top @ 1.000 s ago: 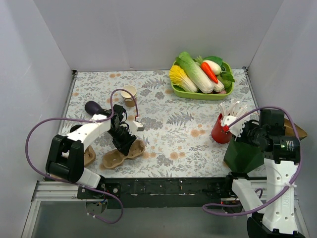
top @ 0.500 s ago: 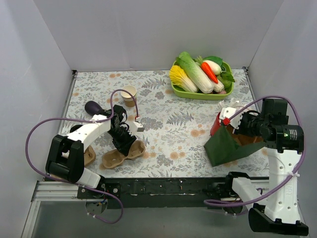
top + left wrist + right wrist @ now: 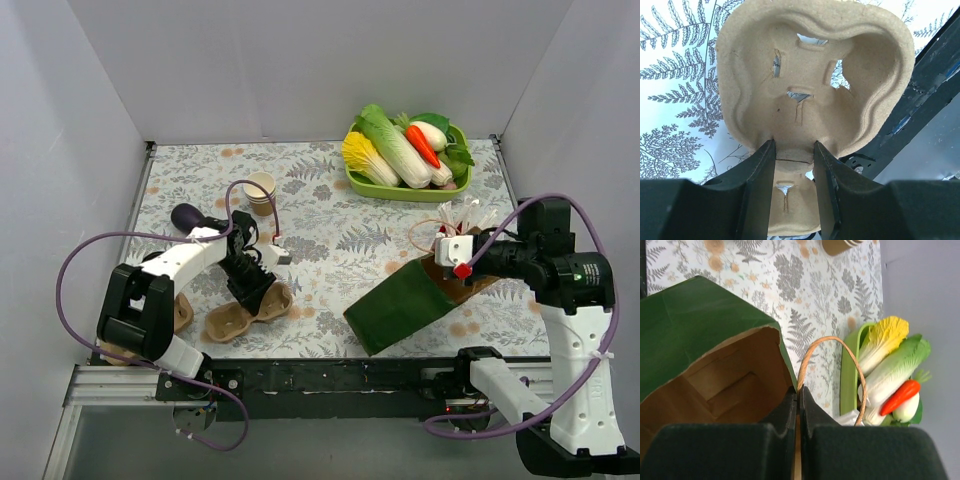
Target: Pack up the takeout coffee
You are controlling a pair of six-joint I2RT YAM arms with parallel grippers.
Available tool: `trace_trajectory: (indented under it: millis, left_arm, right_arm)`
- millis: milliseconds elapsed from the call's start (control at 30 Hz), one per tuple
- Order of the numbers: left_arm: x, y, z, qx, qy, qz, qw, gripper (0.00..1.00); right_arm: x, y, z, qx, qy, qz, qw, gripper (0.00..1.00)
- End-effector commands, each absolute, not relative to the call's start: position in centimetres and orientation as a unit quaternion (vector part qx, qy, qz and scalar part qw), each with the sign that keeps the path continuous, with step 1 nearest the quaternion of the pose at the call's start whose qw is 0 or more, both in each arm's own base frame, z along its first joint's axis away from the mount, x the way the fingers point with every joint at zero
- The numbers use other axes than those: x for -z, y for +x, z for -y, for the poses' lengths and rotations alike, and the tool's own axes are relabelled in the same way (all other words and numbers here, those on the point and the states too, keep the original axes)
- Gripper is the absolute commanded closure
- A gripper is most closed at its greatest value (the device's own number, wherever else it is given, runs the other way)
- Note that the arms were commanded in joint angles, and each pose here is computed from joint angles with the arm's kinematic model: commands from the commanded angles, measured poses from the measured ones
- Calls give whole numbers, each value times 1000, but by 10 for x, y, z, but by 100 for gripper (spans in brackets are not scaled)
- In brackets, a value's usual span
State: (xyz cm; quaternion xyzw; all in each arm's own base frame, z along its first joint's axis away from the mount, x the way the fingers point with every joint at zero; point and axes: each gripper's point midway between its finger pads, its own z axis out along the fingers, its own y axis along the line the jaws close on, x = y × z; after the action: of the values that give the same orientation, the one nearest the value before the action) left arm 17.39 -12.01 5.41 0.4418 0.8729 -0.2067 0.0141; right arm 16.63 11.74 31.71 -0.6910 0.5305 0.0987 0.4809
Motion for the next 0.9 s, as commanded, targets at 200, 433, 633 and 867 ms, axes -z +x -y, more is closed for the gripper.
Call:
trace_trajectory:
  millis: [200, 433, 633, 867]
  left_arm:
    - [-55, 169, 99, 146, 407, -901, 26, 88]
    - [-60, 166, 80, 96, 367, -924, 41, 88]
    - [-62, 165, 76, 87, 338, -936, 52, 87]
    - [-68, 179, 80, 88, 334, -935, 78, 86]
  right_arm:
    - [-348, 202, -197, -165, -643, -508, 549, 99]
    - [-335, 261, -239, -209, -542, -667, 466, 99]
    - [-324, 294, -225, -150, -466, -749, 447, 99]
    - [-319, 308, -224, -134, -439, -785, 416, 99]
